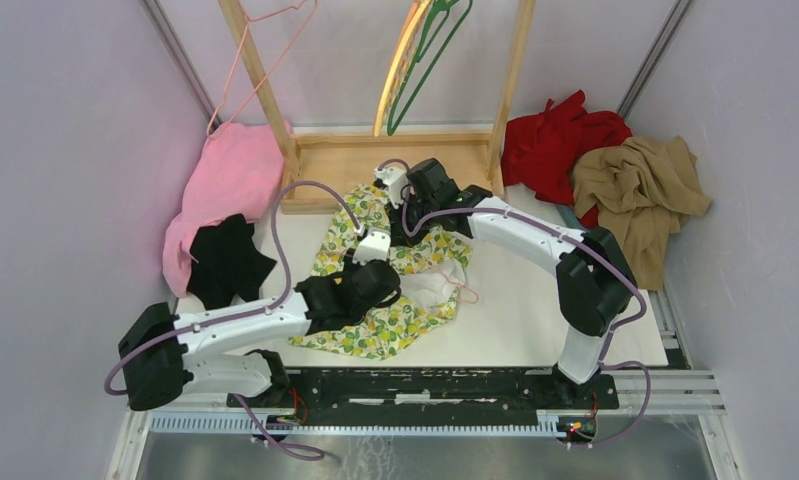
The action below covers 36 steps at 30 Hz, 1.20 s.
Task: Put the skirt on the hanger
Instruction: Hang the skirt on the hanger.
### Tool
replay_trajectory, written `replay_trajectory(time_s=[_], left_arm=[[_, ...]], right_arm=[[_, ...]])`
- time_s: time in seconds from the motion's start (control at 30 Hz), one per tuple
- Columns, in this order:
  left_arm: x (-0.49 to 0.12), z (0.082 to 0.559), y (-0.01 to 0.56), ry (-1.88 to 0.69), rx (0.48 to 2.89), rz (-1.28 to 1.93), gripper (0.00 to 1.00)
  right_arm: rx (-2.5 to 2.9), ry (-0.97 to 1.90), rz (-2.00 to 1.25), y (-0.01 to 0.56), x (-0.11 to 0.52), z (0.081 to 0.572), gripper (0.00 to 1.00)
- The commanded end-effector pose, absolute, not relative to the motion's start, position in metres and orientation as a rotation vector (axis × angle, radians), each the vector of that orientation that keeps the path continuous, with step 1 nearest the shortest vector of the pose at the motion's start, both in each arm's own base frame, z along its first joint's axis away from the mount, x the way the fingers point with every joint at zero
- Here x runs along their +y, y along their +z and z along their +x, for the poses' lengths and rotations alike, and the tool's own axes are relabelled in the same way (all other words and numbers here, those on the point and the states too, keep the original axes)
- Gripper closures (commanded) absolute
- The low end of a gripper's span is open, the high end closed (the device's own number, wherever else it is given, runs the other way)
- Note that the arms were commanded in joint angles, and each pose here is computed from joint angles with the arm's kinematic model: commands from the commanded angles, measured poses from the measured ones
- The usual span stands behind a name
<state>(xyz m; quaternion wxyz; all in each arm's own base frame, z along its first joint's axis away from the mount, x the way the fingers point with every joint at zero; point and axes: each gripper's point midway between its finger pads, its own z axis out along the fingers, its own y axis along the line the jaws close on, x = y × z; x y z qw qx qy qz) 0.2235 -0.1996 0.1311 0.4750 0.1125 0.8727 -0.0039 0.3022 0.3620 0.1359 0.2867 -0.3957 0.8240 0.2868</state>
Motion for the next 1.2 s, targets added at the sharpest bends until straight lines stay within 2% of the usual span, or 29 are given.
replay_trajectory(time_s=[0.0, 0.13, 0.3, 0.33, 0.37, 0.4, 0.63, 0.83, 0.87, 0.93, 1.0, 1.1, 1.17], left_arm=[[-0.208, 0.224, 0.109, -0.04, 2.172, 0.204, 0.52], [-0.21, 0.227, 0.106, -0.024, 2.181, 0.178, 0.49], [-0.228, 0.23, 0.118, -0.14, 2.154, 0.144, 0.42], [-0.232, 0.23, 0.121, -0.168, 2.147, 0.137, 0.32], [-0.235, 0.232, 0.123, -0.188, 2.141, 0.126, 0.03], [-0.238, 0.233, 0.124, -0.198, 2.137, 0.119, 0.0], [-0.249, 0.243, 0.086, -0.071, 2.22, 0.168, 0.01], [-0.252, 0.239, 0.078, -0.089, 2.244, 0.182, 0.01], [-0.252, 0.239, 0.079, -0.083, 2.245, 0.186, 0.1], [-0.251, 0.237, 0.082, -0.09, 2.248, 0.193, 0.43], [-0.248, 0.233, 0.093, -0.125, 2.247, 0.185, 0.68], [-0.237, 0.225, 0.108, -0.146, 2.248, 0.171, 0.74], [-0.228, 0.221, 0.117, -0.143, 2.243, 0.157, 0.84]], right_arm=[[2.209, 0.767, -1.054, 0.126, 0.36, 0.295, 0.99], [2.209, 0.78, -1.053, 0.123, 0.36, 0.291, 0.99], [2.211, 0.787, -1.053, 0.121, 0.359, 0.288, 0.99], [2.215, 0.788, -1.052, 0.119, 0.359, 0.287, 0.99], [2.218, 0.789, -1.054, 0.118, 0.358, 0.286, 0.99], [2.221, 0.793, -1.054, 0.116, 0.358, 0.285, 0.99], [2.202, 0.831, -1.044, 0.12, 0.357, 0.277, 0.99], [2.189, 0.829, -1.047, 0.124, 0.354, 0.274, 0.99], [2.189, 0.827, -1.046, 0.124, 0.353, 0.274, 0.99], [2.182, 0.825, -1.047, 0.127, 0.353, 0.274, 0.99], [2.182, 0.819, -1.047, 0.127, 0.352, 0.274, 0.99], [2.182, 0.818, -1.046, 0.127, 0.352, 0.275, 0.99], [2.183, 0.814, -1.045, 0.126, 0.352, 0.275, 0.99]])
